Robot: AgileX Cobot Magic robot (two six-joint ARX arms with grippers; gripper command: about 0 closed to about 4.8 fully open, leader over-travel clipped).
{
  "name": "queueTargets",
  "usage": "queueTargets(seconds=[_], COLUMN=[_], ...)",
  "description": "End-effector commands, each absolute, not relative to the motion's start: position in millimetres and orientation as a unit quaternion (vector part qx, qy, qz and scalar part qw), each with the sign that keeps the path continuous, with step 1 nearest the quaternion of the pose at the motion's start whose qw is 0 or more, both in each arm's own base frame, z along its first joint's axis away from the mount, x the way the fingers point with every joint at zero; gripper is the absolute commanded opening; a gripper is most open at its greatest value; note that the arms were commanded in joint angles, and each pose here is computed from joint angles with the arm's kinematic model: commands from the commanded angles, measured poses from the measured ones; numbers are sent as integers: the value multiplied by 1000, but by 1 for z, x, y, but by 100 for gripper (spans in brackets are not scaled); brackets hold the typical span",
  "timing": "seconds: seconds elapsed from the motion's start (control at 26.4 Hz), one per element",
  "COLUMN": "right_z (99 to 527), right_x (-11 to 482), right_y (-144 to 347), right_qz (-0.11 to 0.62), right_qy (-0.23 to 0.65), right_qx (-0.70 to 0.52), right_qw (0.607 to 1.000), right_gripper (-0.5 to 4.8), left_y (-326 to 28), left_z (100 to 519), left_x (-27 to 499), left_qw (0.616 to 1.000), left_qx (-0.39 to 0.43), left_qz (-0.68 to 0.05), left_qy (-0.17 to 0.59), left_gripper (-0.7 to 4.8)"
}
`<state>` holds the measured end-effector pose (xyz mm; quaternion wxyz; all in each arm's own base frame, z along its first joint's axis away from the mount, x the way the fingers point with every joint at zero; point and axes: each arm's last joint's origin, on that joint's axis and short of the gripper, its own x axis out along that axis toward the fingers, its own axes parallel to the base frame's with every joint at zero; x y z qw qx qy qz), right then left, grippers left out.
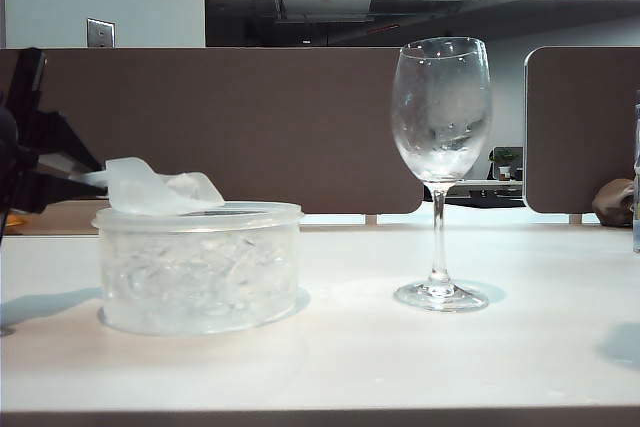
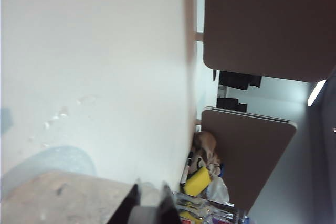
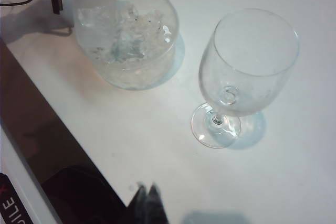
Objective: Pick up an ice shovel filled with ice cubes and pour the ice from the shovel into the glass.
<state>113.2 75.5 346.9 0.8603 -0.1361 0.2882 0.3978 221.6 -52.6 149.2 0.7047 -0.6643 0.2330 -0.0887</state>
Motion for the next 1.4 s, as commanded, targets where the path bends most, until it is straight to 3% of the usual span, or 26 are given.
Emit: queueTargets(seconds=[0.04,0.53,0.8,1.4], right_z=[349,349,349,349], right_x=[113,113,113,113], right_y=[76,76,76,76], right_qz=[399,399,399,399], right_qy=[281,281,281,281], right_qx=[-134,-134,-134,-134], right_qw=[862,862,862,862], right_gripper=[0,0,0,0], left_y=[-53,-55,-66,-89], left_z=[154,172,211,267], left_x=[223,232,252,281], left_qw=[698,700,692,727], left_qx=[-674,-674,-676,-645], left_qz=[-103,-147,-206,-188], left_qy=[220,183,151,143], left_gripper=[-6,-6,-6,-6])
